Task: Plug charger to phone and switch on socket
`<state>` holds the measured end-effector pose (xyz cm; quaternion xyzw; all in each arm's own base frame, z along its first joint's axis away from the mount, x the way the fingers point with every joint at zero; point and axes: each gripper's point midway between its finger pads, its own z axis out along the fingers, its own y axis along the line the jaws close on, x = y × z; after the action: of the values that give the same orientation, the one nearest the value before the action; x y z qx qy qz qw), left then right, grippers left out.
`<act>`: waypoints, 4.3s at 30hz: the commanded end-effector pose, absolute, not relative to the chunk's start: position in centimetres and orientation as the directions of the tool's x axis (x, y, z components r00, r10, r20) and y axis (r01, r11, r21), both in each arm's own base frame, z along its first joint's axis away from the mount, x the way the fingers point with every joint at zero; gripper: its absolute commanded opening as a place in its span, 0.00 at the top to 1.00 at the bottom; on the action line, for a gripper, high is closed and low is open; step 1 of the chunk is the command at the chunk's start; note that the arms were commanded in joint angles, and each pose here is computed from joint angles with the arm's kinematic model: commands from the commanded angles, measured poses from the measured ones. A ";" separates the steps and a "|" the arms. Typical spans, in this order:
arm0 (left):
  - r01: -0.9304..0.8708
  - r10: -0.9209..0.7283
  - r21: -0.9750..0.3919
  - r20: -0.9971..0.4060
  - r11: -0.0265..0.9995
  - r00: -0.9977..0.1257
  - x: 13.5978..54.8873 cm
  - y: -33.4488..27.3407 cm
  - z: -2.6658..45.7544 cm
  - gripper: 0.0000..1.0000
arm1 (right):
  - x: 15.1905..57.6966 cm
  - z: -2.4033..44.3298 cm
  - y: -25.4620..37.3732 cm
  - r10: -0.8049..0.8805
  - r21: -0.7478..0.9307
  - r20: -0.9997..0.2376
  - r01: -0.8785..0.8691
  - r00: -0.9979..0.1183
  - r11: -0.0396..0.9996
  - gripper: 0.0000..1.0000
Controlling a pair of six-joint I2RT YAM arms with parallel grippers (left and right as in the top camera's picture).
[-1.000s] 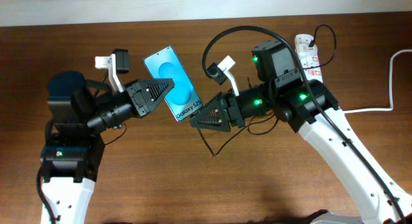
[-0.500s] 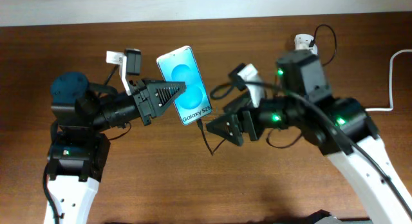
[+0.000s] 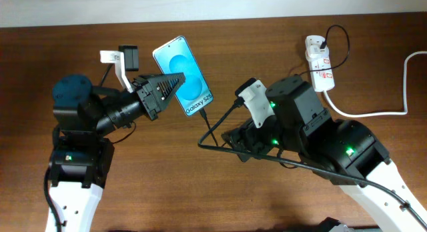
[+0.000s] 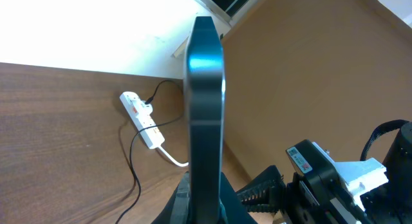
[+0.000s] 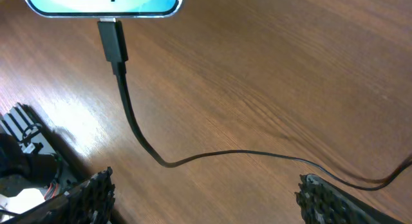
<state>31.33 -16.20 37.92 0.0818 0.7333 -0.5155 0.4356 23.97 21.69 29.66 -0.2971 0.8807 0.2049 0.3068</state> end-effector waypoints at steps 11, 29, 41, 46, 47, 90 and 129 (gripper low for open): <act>0.582 -0.331 -0.681 -0.728 0.445 -0.600 30.8 -16.3 38.9 1.00 | 24.2 29.5 23.1 -0.381 0.232 -0.654 -0.653 -0.653 0.721 0.02; 0.372 -0.509 -0.808 -0.581 0.458 -0.635 33.0 -14.5 38.3 1.00 | 24.8 29.7 27.2 -0.391 0.323 -0.690 -0.743 -0.609 0.587 0.20; 0.299 -0.554 -0.854 -0.508 0.427 -0.659 33.2 -14.2 37.9 1.00 | 27.1 28.8 28.9 -0.379 0.317 -0.709 -0.750 -0.594 0.581 0.71; 0.267 -0.547 -0.861 -0.487 0.434 -0.681 33.0 -14.2 37.0 1.00 | 27.2 29.6 29.6 -0.362 0.325 -0.738 -0.769 -0.570 0.550 0.91; 0.251 -0.546 -0.865 -0.475 0.435 -0.690 32.9 -14.2 36.6 1.00 | 27.3 29.7 29.6 -0.360 0.324 -0.740 -0.770 -0.568 0.550 0.96; 0.359 -0.514 -0.886 -0.462 0.292 -0.723 30.5 -15.7 40.7 1.00 | 22.6 36.9 21.8 -0.179 0.278 -0.818 -0.648 -0.547 0.709 0.12; 0.213 -0.075 -0.800 -0.306 0.560 -0.949 40.3 -19.4 5.9 0.99 | 24.1 33.3 16.0 -0.073 0.208 -0.727 -0.321 -0.682 0.924 0.02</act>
<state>40.03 -19.26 6.48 0.0327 0.8728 -0.4613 0.1561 23.99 16.09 33.15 -0.1167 0.9025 0.1622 0.3815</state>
